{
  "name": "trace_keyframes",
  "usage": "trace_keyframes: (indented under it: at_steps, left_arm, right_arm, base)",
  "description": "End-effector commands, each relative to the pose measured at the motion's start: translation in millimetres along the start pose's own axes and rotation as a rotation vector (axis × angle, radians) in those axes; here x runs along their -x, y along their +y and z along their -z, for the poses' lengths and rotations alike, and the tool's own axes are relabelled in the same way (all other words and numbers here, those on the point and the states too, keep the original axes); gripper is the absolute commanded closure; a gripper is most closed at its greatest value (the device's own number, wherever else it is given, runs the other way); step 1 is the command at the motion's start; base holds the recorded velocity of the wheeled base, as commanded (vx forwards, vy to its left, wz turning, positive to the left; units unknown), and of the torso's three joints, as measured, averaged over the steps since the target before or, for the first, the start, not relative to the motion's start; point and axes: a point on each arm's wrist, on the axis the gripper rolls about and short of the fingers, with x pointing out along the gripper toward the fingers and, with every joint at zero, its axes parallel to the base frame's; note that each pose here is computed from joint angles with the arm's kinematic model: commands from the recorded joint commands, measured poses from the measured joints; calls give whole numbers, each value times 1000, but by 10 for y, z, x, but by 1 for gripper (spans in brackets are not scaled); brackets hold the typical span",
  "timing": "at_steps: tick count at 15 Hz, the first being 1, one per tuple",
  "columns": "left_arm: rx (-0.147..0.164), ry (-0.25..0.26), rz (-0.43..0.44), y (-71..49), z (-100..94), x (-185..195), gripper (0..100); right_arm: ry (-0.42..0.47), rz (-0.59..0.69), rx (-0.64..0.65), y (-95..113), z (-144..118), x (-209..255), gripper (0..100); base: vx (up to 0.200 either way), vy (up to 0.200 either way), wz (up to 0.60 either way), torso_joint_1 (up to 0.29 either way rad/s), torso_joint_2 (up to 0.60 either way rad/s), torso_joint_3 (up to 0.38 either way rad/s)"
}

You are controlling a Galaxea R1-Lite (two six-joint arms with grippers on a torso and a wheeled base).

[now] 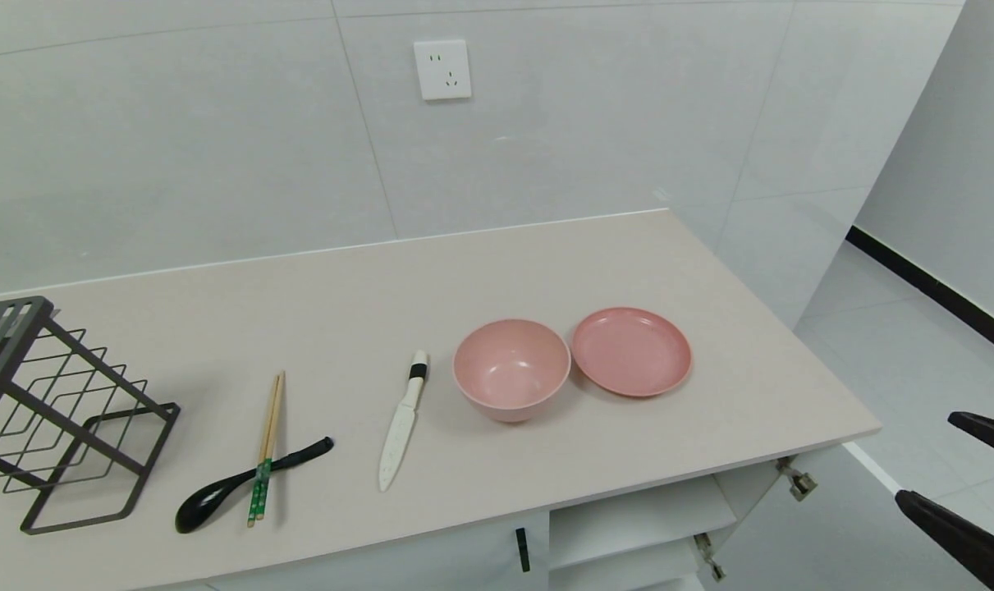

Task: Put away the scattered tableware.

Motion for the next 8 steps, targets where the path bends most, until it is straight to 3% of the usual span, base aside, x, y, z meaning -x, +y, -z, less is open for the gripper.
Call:
trace_keyframes:
  at_steps: [1, 5, 8]
  left_arm:
    - [0, 1, -1, 0, -1, -1, 0]
    - [0, 1, -1, 0, -1, -1, 0]
    - [-1, 1, -1, 0, -1, -1, 0]
  right_arm:
    - [34, -8, -21, -87, -32, -161, 0]
    - [104, -8, -56, -183, -78, -329, 0]
    - [206, 50, -97, -258, -113, -436, 0]
  base:
    - [0, 0, 0, 0, 0, 0]
    - [0, 0, 0, 0, 0, 0]
    - [0, 0, 0, 0, 0, 0]
